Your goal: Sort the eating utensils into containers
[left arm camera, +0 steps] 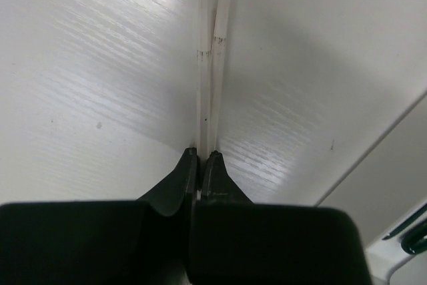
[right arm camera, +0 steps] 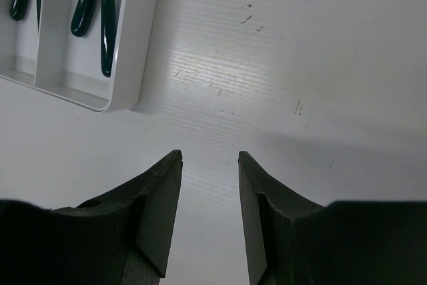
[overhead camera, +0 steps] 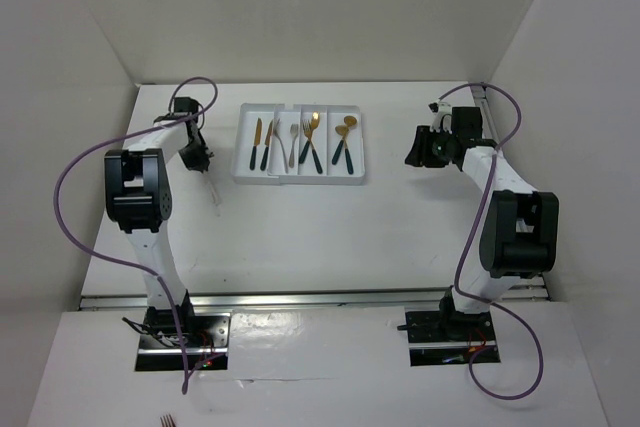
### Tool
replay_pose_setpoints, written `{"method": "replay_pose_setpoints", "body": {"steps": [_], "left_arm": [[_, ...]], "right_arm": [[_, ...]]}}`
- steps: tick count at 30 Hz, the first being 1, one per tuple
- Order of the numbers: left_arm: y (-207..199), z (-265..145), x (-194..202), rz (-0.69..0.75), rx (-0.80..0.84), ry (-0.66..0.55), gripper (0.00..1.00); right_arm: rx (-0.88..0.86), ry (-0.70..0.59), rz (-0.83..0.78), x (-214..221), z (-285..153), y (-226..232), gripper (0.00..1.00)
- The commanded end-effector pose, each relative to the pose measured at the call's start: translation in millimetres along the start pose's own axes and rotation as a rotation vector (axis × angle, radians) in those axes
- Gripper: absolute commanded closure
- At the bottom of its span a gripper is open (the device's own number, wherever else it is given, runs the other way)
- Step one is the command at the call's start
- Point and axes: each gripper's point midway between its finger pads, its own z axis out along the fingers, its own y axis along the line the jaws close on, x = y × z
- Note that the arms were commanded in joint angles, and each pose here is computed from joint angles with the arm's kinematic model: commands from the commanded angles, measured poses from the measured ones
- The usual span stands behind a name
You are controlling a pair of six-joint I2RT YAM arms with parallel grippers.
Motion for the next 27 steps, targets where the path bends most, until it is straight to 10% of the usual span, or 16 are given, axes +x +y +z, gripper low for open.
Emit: {"method": "replay_pose_setpoints", "body": {"steps": [1, 27], "left_arm": [[-22, -15, 20, 0.018, 0.124, 0.069, 1.00], [-40, -70, -11, 0.067, 0.241, -0.028, 1.00]], "right_arm": [[-0.008, -0.051, -0.038, -24, -3, 3, 0.53], [-0.041, -0.060, -0.049, -22, -6, 17, 0.54]]}}
